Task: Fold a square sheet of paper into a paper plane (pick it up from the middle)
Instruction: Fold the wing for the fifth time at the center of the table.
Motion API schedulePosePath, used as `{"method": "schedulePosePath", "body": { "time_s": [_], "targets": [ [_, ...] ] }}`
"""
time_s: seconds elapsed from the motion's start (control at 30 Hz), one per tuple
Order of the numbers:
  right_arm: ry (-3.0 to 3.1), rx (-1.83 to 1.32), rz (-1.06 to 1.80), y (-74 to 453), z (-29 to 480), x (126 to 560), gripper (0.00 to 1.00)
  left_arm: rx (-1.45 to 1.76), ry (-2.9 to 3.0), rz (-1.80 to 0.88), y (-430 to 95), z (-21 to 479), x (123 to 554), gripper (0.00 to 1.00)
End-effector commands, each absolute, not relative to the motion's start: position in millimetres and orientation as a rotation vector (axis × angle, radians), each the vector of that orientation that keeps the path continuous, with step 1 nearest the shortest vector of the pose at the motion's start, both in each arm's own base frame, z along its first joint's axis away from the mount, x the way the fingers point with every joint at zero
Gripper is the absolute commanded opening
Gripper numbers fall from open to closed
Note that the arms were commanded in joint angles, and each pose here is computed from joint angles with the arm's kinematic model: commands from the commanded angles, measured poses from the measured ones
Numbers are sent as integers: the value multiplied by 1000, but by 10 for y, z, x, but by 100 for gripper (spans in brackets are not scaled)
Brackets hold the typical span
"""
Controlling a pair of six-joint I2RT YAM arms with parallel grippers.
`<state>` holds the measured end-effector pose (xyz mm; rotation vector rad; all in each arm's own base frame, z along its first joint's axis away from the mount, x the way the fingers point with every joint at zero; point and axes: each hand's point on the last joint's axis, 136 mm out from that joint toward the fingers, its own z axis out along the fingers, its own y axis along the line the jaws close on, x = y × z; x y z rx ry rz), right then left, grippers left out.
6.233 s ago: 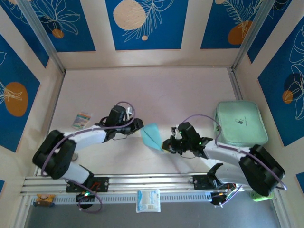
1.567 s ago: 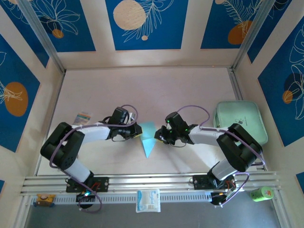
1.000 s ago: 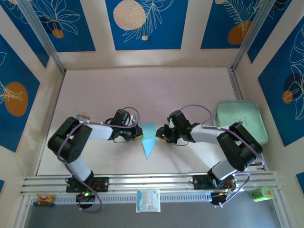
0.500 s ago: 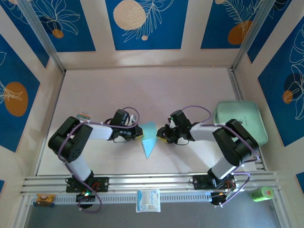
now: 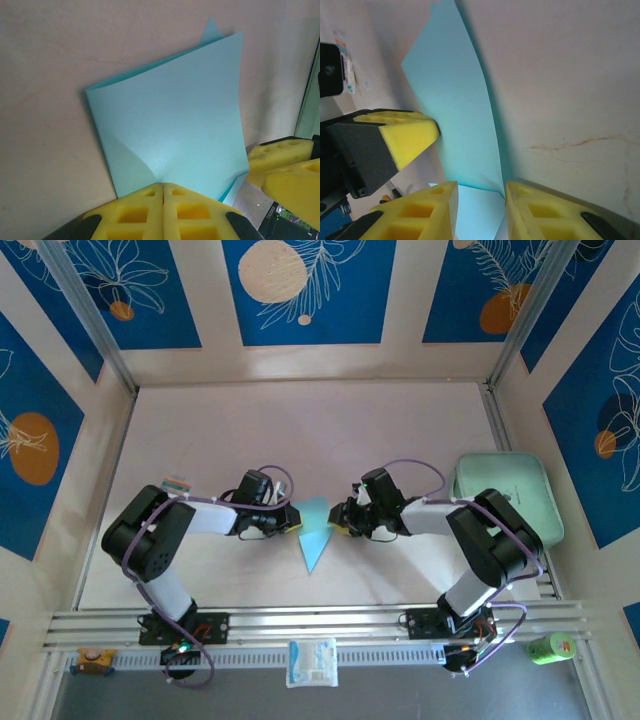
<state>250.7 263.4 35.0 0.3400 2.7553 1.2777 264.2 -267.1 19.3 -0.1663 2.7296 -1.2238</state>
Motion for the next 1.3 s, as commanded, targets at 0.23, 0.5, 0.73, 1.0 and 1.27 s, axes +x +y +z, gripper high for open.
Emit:
{"method": "schedulePosePath", "body": {
  "time_s": [0.23,0.5,0.73,1.0,1.27],
  "targets": [
    [2760,241,1381,2642,339,2517,31,-187,2786,-1227,-2653,69,2552,8],
    [2766,242,1412,2662,304,2507,31,-188,2781,-1238,-2661,86,2567,8],
    [2759,215,1455,2704,319,2511,31,-195,2771,-1262,-2674,97,2577,8],
    [2743,151,1488,2756,350,2529,31,-189,2769,-1270,-2679,106,2577,8],
    [2737,84,1488,2748,371,2556,25,-182,2768,-1289,-2699,120,2573,8]
  ]
}}
